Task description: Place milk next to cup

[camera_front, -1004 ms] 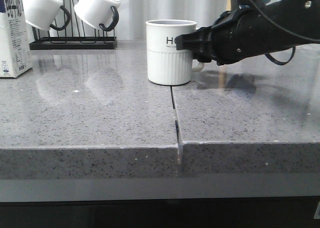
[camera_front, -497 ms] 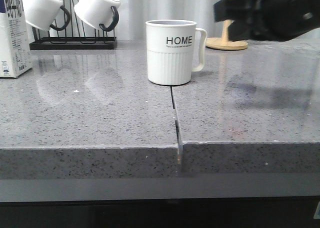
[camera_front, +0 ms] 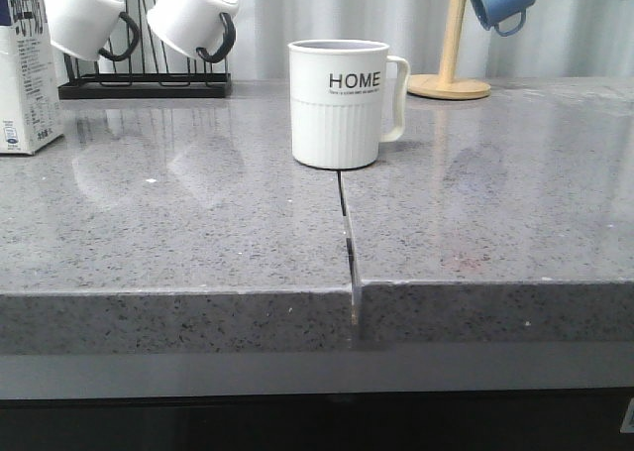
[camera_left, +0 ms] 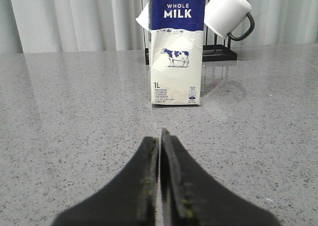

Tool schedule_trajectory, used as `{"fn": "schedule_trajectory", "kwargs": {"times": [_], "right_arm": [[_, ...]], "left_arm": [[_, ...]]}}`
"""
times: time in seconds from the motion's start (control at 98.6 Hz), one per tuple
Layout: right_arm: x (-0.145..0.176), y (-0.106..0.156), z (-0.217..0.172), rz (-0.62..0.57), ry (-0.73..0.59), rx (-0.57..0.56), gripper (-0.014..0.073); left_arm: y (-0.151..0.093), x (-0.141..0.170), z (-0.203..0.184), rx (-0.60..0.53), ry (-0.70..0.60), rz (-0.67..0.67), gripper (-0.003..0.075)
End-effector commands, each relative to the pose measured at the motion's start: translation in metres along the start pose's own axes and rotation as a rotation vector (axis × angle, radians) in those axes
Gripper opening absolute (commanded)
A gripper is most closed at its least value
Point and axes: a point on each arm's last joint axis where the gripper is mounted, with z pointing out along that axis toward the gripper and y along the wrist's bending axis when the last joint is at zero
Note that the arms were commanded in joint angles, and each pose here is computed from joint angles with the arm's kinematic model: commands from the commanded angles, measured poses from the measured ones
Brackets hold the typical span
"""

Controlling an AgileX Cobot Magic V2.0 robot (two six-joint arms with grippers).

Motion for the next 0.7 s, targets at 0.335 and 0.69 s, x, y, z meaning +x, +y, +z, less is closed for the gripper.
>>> {"fn": "schedule_trajectory", "kwargs": {"times": [0.335, 0.69], "right_arm": [[0.009, -0.001, -0.089, -0.014, -0.185, -0.023, -0.0069], [0.042, -0.005, -0.111, -0.014, -0.262, -0.032, -0.0069]], "left_arm": [[0.000, 0.005, -0.001, 0.000, -0.068, -0.011, -0.0013], [0.000, 0.005, -0.001, 0.000, -0.068, -0.011, -0.0013]]}}
